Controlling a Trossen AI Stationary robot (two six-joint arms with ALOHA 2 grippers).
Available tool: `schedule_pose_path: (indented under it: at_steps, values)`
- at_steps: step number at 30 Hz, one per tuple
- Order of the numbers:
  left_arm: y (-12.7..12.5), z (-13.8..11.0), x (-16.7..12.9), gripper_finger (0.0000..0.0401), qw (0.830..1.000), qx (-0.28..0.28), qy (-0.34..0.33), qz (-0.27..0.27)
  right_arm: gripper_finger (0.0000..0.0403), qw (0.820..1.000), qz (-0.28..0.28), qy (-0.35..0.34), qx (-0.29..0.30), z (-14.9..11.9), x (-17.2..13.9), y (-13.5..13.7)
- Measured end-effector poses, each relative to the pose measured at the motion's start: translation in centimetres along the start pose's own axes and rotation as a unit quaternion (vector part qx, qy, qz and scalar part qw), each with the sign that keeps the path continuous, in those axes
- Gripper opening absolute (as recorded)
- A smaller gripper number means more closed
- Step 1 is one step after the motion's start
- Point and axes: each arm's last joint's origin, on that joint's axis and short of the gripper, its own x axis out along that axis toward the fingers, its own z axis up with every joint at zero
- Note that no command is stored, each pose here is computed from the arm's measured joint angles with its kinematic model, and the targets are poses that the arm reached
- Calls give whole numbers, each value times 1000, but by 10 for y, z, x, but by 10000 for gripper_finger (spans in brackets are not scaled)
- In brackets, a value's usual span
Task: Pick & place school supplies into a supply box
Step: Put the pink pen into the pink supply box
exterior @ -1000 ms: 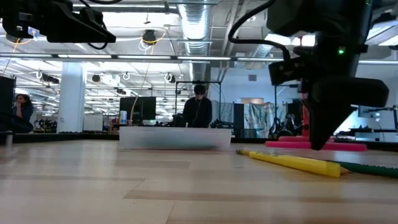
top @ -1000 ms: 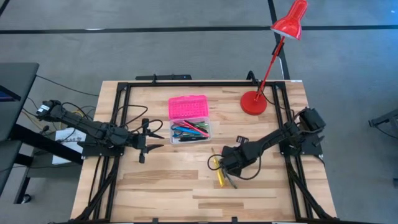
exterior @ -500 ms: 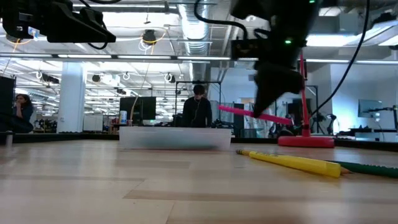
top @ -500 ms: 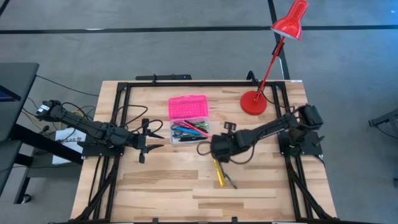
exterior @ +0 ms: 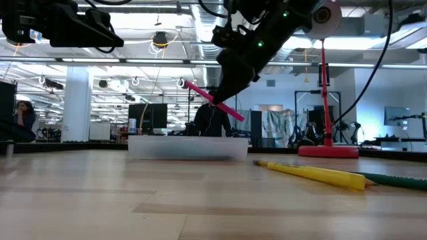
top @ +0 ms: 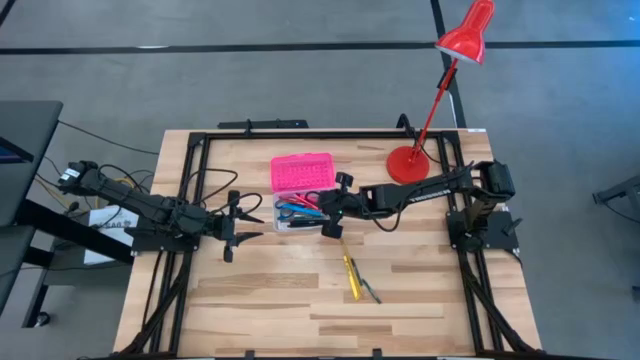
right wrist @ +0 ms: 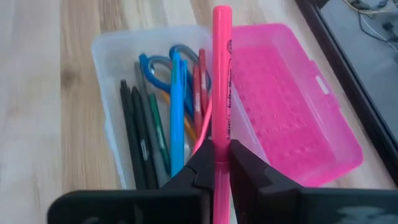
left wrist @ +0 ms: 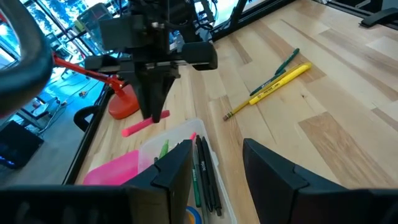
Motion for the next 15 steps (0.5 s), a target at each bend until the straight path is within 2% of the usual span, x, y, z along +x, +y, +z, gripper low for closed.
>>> schedule_pose_path:
  at_steps: [7,14,15]
  values:
    - [0,0,0,137,1000,0,0,0,16,998,-3,0,61,0,3,-8]
    - [0,0,0,137,1000,3,1,1,15,998,13,3,65,-6,32,-1]
    - [0,0,0,137,1000,3,1,1,15,998,12,20,61,-12,37,-1]
